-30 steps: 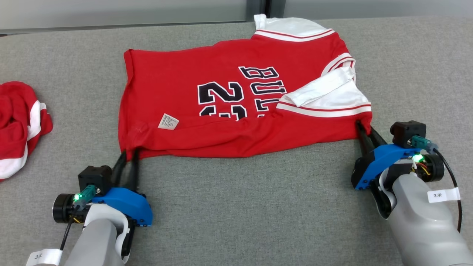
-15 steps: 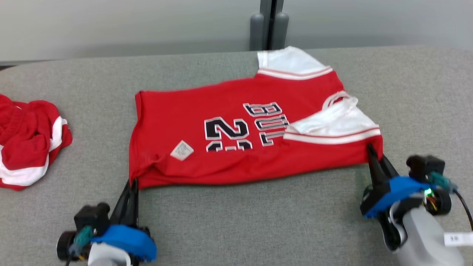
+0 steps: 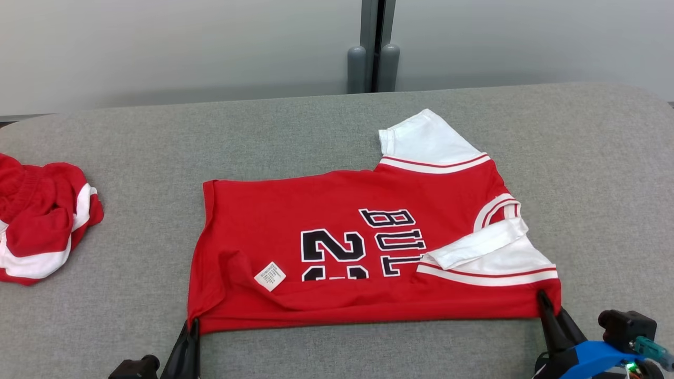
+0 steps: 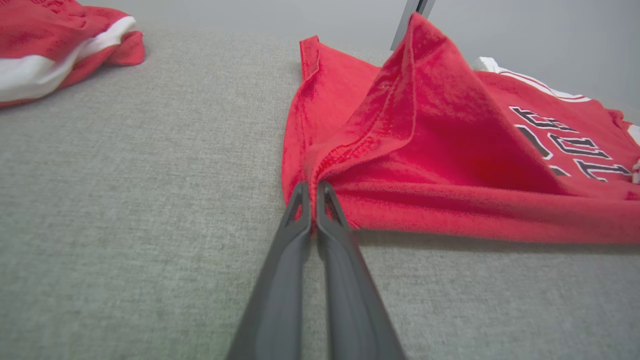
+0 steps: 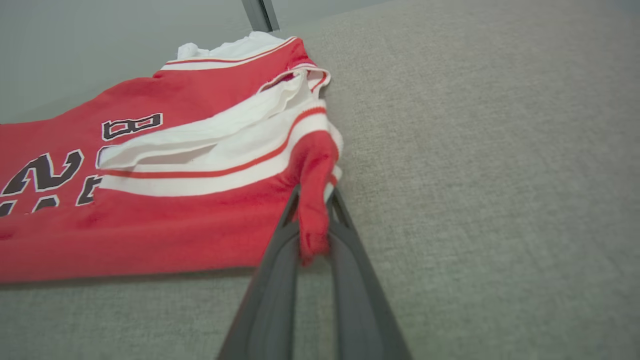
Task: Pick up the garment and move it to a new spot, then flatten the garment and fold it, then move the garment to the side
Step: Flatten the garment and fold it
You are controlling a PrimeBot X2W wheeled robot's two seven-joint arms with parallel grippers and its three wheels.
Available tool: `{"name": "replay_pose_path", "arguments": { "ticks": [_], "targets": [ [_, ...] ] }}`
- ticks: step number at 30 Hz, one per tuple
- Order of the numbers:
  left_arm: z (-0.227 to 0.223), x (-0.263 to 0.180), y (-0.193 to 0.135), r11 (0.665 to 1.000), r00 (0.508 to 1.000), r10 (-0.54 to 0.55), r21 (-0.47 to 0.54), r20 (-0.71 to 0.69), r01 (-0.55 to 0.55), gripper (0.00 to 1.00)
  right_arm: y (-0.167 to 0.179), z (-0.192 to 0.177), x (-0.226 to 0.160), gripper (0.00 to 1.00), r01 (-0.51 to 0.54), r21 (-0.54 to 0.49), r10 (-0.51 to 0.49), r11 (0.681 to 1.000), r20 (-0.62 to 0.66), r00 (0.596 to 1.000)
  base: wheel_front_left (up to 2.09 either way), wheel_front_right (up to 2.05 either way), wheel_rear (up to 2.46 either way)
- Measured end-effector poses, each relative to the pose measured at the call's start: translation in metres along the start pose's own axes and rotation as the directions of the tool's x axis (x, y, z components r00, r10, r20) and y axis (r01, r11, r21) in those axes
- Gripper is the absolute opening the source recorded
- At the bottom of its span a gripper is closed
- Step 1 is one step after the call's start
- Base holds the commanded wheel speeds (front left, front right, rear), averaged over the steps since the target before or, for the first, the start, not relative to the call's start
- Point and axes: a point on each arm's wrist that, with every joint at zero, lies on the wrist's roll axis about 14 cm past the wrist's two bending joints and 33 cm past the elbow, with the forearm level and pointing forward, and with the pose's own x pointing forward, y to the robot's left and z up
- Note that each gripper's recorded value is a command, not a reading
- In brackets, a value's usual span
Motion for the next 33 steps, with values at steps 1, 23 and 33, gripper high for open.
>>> {"name": "replay_pose_path", "arguments": {
  "ticks": [1, 23, 33],
  "targets": [
    [-0.003, -0.002, 0.0, 1.0, 1.0, 0.001, -0.003, -0.008, -0.001, 0.0, 0.0, -0.002, -0.003, 0.0, 0.002, 0.003, -0.002, 1.0, -0.011, 1.0, 0.0, 0.0, 0.0],
    [0.077, -0.001, -0.007, 0.999, 0.969, -0.004, 0.037, 0.247, -0.005, 1.0, 0.04, 0.083, -0.006, 1.0, -0.077, -0.086, 0.098, 0.993, 0.274, 0.957, 0.0, 0.0, 0.0],
    [0.119, -0.001, 0.002, 0.996, 0.931, 0.022, 0.069, 0.365, -0.05, 1.0, 0.066, 0.108, -0.007, 1.0, -0.134, -0.113, 0.167, 0.984, 0.377, 0.911, 0.0, 0.0, 0.0]
  ]
}}
